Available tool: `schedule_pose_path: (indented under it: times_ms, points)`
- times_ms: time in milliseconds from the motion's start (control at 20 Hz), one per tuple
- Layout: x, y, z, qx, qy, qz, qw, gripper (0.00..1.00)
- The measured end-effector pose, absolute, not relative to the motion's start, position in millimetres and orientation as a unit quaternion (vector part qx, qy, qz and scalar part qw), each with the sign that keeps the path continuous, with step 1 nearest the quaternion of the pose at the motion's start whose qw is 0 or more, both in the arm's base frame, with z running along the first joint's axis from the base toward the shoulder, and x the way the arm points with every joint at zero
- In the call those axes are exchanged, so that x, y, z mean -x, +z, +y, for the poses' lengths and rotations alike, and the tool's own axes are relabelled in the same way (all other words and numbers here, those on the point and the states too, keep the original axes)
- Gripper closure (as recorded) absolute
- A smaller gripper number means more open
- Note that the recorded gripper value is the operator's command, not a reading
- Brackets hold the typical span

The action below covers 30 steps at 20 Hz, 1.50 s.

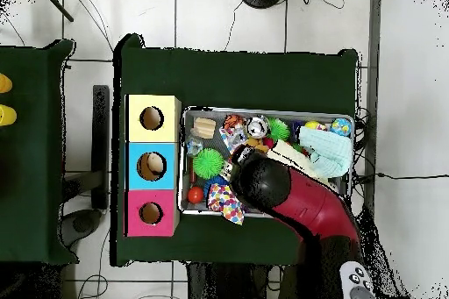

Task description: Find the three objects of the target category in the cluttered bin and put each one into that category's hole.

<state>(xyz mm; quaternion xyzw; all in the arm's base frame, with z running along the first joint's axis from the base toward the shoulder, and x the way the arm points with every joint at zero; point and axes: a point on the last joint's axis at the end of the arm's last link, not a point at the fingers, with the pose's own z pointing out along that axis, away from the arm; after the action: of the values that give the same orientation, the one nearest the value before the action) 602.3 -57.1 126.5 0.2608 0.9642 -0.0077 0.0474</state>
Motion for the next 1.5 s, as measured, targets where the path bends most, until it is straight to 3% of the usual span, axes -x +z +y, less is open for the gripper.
schedule_pose_path:
  times_ms: [250,700,1200,1500]
  points:
    - [-606.7,124.1,-47.2,-0.248,-0.022,0.966,0.076,0.0]
    - [-604.7,102.5,-28.5,-0.21,-0.056,0.974,0.067,0.0]
    - [-620.5,66.6,-46.1,-0.186,-0.082,0.977,0.067,0.0]
    - [-640.2,64.0,-62.3,-0.17,-0.098,0.977,0.084,0.0]
